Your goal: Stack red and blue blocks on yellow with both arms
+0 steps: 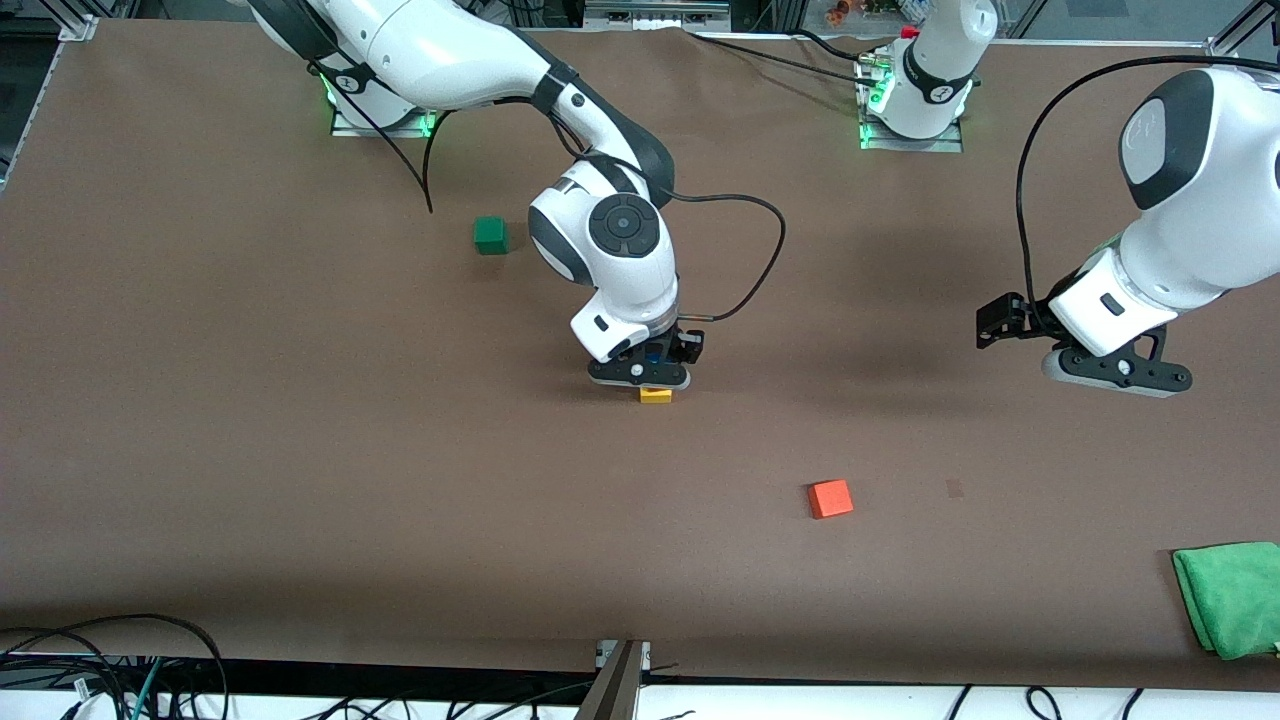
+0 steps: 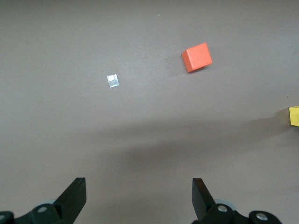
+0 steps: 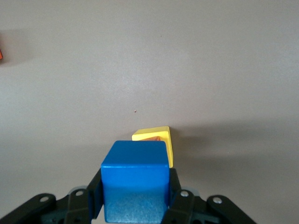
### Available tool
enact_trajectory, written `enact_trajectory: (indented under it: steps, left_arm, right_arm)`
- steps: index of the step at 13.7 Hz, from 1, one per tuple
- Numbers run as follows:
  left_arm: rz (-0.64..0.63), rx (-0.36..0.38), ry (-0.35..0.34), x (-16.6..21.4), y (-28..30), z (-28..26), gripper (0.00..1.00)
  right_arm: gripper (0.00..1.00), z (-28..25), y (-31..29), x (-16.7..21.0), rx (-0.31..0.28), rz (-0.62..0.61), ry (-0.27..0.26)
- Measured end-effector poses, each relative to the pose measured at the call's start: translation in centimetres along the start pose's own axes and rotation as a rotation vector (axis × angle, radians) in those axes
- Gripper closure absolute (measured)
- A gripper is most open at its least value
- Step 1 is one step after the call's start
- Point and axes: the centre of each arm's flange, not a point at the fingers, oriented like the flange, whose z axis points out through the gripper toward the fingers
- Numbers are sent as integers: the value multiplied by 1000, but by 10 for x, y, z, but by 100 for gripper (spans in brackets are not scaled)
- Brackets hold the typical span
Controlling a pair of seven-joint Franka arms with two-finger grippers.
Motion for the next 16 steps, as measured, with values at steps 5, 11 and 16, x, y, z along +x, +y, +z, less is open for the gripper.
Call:
enact_trajectory:
  steps: [5,11,16]
  left_arm:
    - [-4,-5,-37,-3,11,-5,0]
    - [-31,-4,-133,-26,-5,-70,0]
    - [-28,-2,-135,-45,-1,-101,0]
  right_arm:
    - [45,2,-2,-3,-4,-4,-3]
    - [1,2,-2,-3,-6,-5,-4]
    - [0,-48,20,24,-58,-39,-3]
